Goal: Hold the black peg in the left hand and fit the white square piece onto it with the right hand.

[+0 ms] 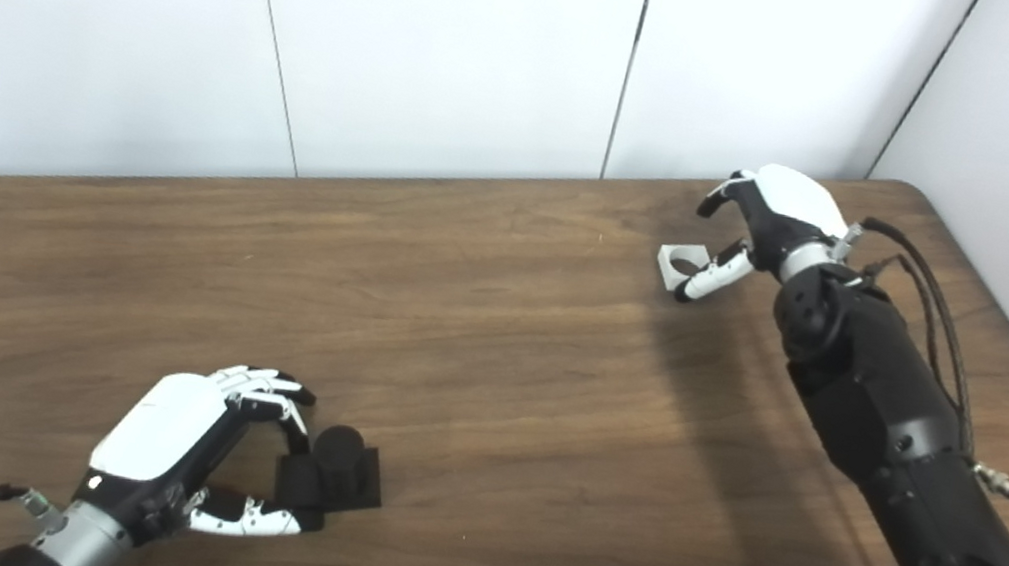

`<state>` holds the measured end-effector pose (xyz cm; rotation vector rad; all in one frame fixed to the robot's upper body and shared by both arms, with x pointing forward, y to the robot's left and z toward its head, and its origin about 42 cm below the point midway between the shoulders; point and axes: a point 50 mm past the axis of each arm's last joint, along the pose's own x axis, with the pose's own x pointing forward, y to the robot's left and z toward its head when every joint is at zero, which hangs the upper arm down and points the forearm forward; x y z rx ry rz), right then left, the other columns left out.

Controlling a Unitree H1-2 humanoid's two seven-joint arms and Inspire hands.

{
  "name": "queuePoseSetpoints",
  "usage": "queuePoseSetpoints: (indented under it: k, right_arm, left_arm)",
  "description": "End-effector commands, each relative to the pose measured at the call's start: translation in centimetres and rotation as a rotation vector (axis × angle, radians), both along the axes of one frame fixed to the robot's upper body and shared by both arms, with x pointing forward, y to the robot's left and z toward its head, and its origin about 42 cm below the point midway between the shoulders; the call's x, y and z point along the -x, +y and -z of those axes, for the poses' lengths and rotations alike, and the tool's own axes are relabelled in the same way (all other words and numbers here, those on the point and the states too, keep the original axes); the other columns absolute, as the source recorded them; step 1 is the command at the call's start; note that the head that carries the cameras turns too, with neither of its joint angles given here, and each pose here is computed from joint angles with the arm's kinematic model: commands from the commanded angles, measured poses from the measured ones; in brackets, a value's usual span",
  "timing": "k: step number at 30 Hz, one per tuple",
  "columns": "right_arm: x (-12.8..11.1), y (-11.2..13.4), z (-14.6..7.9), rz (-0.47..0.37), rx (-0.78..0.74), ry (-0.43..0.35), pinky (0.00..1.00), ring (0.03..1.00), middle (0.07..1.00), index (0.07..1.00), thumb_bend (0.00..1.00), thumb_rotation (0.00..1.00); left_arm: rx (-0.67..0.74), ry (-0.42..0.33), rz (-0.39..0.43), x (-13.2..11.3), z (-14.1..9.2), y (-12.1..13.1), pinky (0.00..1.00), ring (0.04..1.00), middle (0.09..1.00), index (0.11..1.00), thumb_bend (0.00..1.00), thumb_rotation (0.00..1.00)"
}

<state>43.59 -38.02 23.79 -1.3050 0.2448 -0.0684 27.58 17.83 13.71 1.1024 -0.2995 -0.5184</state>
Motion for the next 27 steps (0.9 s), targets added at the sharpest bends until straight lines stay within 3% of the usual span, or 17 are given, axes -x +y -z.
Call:
queuePoseSetpoints:
  k: [1,13,27]
  right_arm:
    - [-0.9,-0.8,-3.3,-0.013,0.064,-0.061,1.00,0.991,0.928,0.698,0.91,0.18]
    - [-1.2,-0.3,-1.8,-0.031,0.080,-0.017,1.00,0.984,0.927,0.699,0.88,0.18]
    - [-1.8,0.1,-1.7,-0.047,0.100,-0.009,1.00,0.979,0.920,0.677,0.86,0.19]
  left_arm:
    - [-0.071,0.114,0.030,1.3,2.1,0.7,0.87,0.825,0.774,0.487,0.52,0.05]
    - [-0.068,0.114,0.034,1.4,2.2,0.7,0.87,0.822,0.776,0.487,0.52,0.05]
    - [-0.062,0.114,0.032,1.5,2.1,0.6,0.87,0.826,0.777,0.487,0.52,0.05]
